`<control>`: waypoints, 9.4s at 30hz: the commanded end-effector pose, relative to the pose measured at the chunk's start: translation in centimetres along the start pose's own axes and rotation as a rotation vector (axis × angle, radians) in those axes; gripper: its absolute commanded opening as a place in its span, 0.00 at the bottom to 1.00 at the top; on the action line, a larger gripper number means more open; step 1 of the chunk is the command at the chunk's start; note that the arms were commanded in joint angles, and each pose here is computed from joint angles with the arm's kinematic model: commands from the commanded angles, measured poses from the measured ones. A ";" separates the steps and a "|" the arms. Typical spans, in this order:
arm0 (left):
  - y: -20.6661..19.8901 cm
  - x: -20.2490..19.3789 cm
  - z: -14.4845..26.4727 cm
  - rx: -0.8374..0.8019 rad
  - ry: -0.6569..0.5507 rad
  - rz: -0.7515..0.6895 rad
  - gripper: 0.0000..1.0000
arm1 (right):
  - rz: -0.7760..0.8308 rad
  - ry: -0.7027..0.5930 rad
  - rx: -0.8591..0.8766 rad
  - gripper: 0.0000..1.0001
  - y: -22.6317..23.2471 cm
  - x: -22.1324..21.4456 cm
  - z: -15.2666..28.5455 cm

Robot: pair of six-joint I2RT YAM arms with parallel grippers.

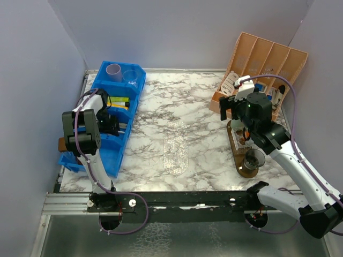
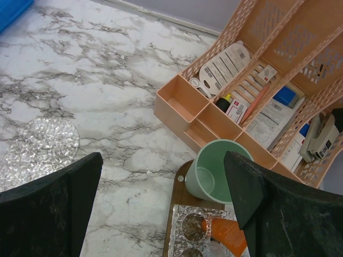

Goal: Prepare toiletry sets of a toothbrush and toothpaste on the tray
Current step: Pick up the toothbrush from the storage box, then place the toothbrush in the toothpaste holder, then pick up the toothbrush from the storage box.

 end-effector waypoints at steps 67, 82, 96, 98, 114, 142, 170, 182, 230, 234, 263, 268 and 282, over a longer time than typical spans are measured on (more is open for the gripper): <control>19.3 -18.2 22.2 -2.050 0.205 -1.793 0.00 | -0.374 -0.388 0.682 0.91 4.9 3.2 9.6; 21.8 -22.2 20.5 -2.115 0.401 -2.076 0.00 | -0.299 -0.597 0.695 0.57 3.8 9.7 7.2; 22.1 -21.9 18.6 -2.052 0.271 -2.139 0.00 | -0.046 -0.692 0.862 0.31 5.4 9.7 5.8; 22.3 -22.0 18.5 -2.048 0.281 -2.146 0.00 | -0.059 -0.691 0.864 0.31 5.6 9.5 5.6; 22.8 -22.3 18.0 -2.019 0.226 -2.172 0.00 | -0.059 -0.670 0.914 0.01 6.2 8.3 5.8; 18.4 -18.8 19.1 -1.801 -0.385 -1.760 0.99 | 0.097 -0.290 -0.084 0.01 -1.3 -2.0 4.6; 18.6 -18.3 19.7 -1.819 -0.384 -1.714 0.99 | 0.166 -0.134 -0.158 0.01 0.0 -6.7 1.2; 18.6 -18.0 19.9 -1.825 -0.394 -1.695 0.99 | 0.230 -0.097 -0.101 0.01 1.1 -8.2 -0.1; 18.7 -17.9 20.0 -1.835 -0.382 -1.679 0.99 | 0.300 0.089 -0.128 0.06 2.3 -12.2 -2.9; 18.8 -17.9 20.1 -1.840 -0.383 -1.677 0.99 | 0.297 0.096 -0.123 0.08 2.4 -12.2 -2.9; 16.0 -15.2 17.9 -1.636 -0.753 -1.515 0.99 | -0.250 -0.342 0.397 0.86 3.9 -0.4 6.2; 14.4 -13.9 16.1 -1.480 -0.732 -1.415 0.99 | -0.304 -0.377 0.333 0.93 2.9 1.6 5.8; 7.9 -4.1 16.5 -0.714 -0.482 -1.063 0.99 | -0.417 -0.184 -0.062 1.00 0.0 3.3 -0.1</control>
Point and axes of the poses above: each gripper's point midway between its finger pads, its own z axis back along the fingers, its own y axis along the line the jaws close on, x = y × z, the point moved 8 cm from there along z, back along the fingers, and after that the axes turned 14 degrees about z, right-handed, at the moved point
